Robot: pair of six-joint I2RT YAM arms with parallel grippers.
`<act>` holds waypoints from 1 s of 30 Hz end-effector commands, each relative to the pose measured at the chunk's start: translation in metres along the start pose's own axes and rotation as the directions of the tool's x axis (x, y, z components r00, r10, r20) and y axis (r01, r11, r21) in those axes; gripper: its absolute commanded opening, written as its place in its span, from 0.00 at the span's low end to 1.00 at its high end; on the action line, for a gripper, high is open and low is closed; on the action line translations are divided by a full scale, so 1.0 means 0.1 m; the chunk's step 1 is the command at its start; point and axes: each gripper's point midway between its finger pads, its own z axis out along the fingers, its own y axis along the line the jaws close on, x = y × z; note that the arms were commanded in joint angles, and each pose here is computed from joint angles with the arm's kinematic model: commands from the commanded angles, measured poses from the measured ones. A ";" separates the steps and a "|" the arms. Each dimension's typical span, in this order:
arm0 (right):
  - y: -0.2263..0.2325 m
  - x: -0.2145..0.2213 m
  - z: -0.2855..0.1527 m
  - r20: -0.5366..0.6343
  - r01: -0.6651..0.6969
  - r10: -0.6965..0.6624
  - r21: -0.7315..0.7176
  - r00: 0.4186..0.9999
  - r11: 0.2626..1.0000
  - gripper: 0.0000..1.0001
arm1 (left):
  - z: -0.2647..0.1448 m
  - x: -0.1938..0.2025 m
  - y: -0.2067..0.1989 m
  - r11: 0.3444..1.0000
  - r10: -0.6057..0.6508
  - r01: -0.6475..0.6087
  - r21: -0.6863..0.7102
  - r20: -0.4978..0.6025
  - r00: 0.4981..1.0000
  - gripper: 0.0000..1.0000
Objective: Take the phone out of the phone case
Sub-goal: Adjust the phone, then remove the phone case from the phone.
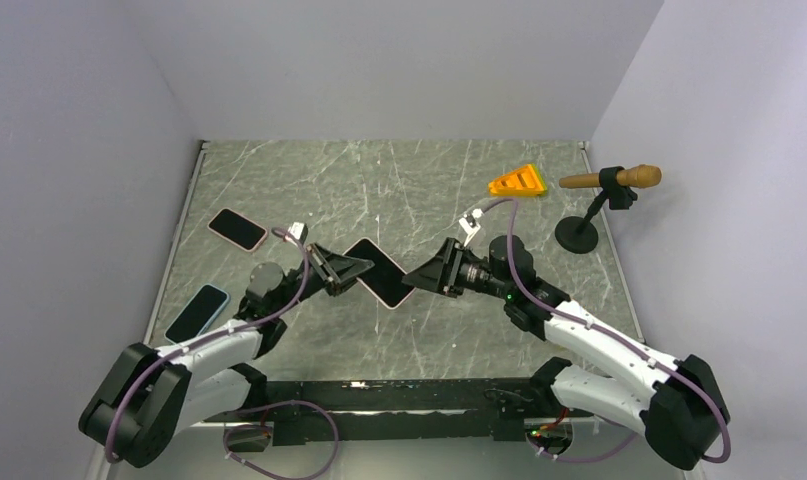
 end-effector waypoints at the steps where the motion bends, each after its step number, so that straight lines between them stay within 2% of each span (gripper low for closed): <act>1: -0.19 0.05 -0.14 -0.088 0.233 -0.222 0.138 0.971 0.963 0.69 | 0.09 0.05 -0.30 0.978 0.207 -0.207 0.014 -0.127 0.970 0.00; 3: -0.20 0.06 -0.16 -0.115 0.282 -0.268 0.140 0.957 0.949 0.77 | 0.08 0.05 -0.24 0.954 0.275 -0.290 -0.071 -0.167 0.947 0.00; 6: -0.14 0.10 -0.18 -0.135 0.332 -0.319 0.091 0.938 0.939 0.79 | 0.04 0.00 -0.28 0.903 0.379 -0.407 -0.138 -0.193 0.905 0.00; 9: 0.08 0.22 -0.20 -0.156 0.360 -0.366 -0.065 0.918 0.931 0.77 | 0.00 -0.03 -0.41 0.881 0.435 -0.460 -0.107 -0.195 0.879 0.00; 15: 0.37 0.38 -0.26 -0.153 0.392 -0.449 -0.298 0.880 0.870 0.71 | 0.01 0.14 -0.57 0.898 0.417 -0.440 -0.001 -0.315 0.853 0.00; 18: 0.42 0.35 -0.26 -0.133 0.394 -0.449 -0.308 0.883 0.866 0.63 | 0.01 0.18 -0.67 0.894 0.436 -0.444 0.053 -0.330 0.837 0.00; 22: 0.33 0.31 -0.19 -0.160 0.388 -0.433 -0.249 0.887 0.887 0.61 | 0.01 0.20 -0.75 0.883 0.458 -0.463 0.072 -0.345 0.819 0.00; 24: 0.34 0.31 -0.17 -0.168 0.381 -0.429 -0.254 0.888 0.889 0.56 | 0.01 0.22 -0.78 0.884 0.460 -0.457 0.097 -0.350 0.816 0.00; 30: 0.45 0.38 -0.15 -0.186 0.346 -0.424 -0.345 0.886 0.873 0.34 | 0.00 0.28 -0.83 0.901 0.433 -0.404 0.157 -0.351 0.830 0.00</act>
